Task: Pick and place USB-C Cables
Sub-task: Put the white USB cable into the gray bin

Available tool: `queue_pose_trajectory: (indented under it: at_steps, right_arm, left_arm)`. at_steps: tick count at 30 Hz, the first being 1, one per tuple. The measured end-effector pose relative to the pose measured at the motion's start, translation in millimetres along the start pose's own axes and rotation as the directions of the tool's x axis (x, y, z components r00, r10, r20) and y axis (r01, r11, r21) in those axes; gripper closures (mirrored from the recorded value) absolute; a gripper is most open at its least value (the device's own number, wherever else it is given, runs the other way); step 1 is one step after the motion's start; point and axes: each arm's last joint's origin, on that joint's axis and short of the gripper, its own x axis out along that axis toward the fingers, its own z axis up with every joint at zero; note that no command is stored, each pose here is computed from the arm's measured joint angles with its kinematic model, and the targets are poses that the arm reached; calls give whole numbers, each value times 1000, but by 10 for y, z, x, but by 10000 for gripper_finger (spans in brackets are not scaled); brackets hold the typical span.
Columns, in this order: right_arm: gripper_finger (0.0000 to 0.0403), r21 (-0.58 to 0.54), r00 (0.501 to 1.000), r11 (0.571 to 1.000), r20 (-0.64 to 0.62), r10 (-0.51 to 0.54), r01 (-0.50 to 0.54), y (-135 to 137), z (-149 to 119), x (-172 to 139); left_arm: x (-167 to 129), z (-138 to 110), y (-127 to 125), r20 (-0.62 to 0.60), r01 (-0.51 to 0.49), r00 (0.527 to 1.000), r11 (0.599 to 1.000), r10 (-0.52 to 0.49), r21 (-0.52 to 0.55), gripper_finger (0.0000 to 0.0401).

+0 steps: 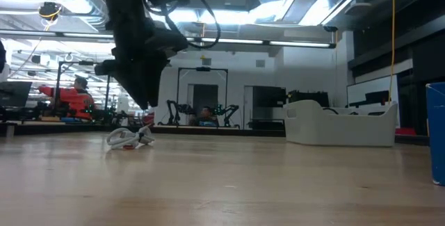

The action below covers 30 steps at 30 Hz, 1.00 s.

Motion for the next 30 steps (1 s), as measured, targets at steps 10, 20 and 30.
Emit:
queue_pose_trajectory:
  at_steps: [10,20,30]
  right_arm:
    - [274,-1,1000,1000,-8,0,0,-2,-3,0]
    - [274,-3,1000,1000,-10,-3,3,-3,-5,1]
    - [274,-3,1000,1000,-10,-5,5,-6,-5,1]
  left_arm:
    - [184,-271,-140,-65,-38,997,997,34,-66,300]
    - [513,-495,-269,-138,-68,989,995,58,-67,300]
    - [495,-437,-426,-33,-36,999,981,43,190,370]
